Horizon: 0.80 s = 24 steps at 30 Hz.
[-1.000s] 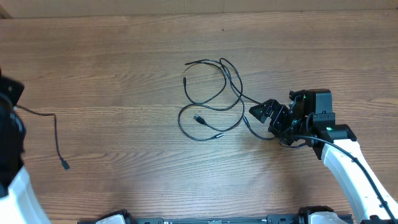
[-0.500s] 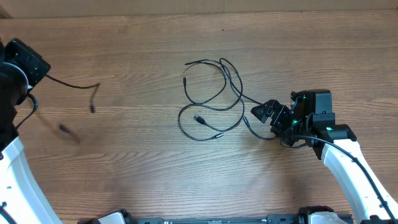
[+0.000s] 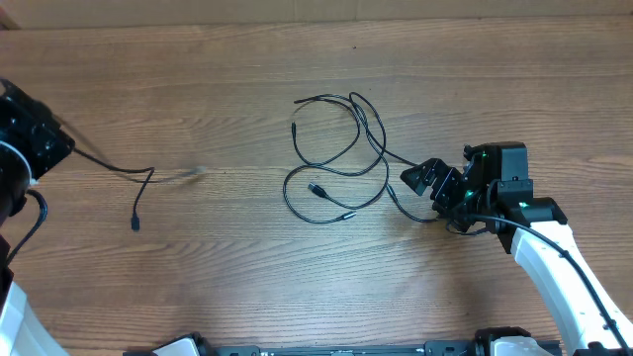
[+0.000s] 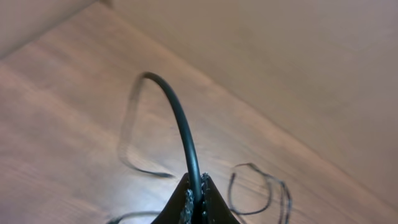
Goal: Untangle cables
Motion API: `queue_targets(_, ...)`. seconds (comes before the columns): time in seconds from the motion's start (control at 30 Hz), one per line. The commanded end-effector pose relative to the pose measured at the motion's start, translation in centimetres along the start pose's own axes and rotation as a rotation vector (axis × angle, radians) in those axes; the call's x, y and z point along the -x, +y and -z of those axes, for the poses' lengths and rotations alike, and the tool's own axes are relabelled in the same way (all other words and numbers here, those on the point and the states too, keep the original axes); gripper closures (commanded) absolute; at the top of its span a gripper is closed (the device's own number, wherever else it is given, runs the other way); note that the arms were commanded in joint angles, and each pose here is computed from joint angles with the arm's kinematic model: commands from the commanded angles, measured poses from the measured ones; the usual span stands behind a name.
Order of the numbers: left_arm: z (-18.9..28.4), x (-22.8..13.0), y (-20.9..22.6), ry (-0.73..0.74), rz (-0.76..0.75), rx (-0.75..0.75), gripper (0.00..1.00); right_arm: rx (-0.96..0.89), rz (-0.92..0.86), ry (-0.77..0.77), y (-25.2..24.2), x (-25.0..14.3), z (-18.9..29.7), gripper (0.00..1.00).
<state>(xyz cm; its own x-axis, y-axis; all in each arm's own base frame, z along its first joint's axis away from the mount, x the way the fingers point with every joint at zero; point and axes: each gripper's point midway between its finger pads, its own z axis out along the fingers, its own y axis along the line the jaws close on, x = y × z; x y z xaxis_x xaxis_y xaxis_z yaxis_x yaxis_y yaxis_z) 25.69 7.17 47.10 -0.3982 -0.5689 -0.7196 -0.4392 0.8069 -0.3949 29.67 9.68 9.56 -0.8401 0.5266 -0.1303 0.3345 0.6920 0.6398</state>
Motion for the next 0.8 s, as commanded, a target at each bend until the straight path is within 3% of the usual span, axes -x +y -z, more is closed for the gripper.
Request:
queue_targets(0.0,0.5,1.0,3.7,-0.066,0.099,0.19,0.96,0.006,0.011,-0.019,0.6,0.6,0.2,0.0)
queue_targets(0.1,1.3,0.9,7.4,-0.104,0.242,0.371,0.96,0.005,0.01,-0.019,0.6,0.6,0.2,0.0)
queue_targets(0.33,0.9,1.2,13.1,-0.105,0.373,0.552,0.96,-0.006,0.01,-0.029,0.4,0.8,0.2,0.0)
queue_targets(0.77,-6.6,0.3,19.6,0.086,0.531,0.727,0.95,-0.015,0.01,-0.036,0.3,0.9,0.2,0.0)
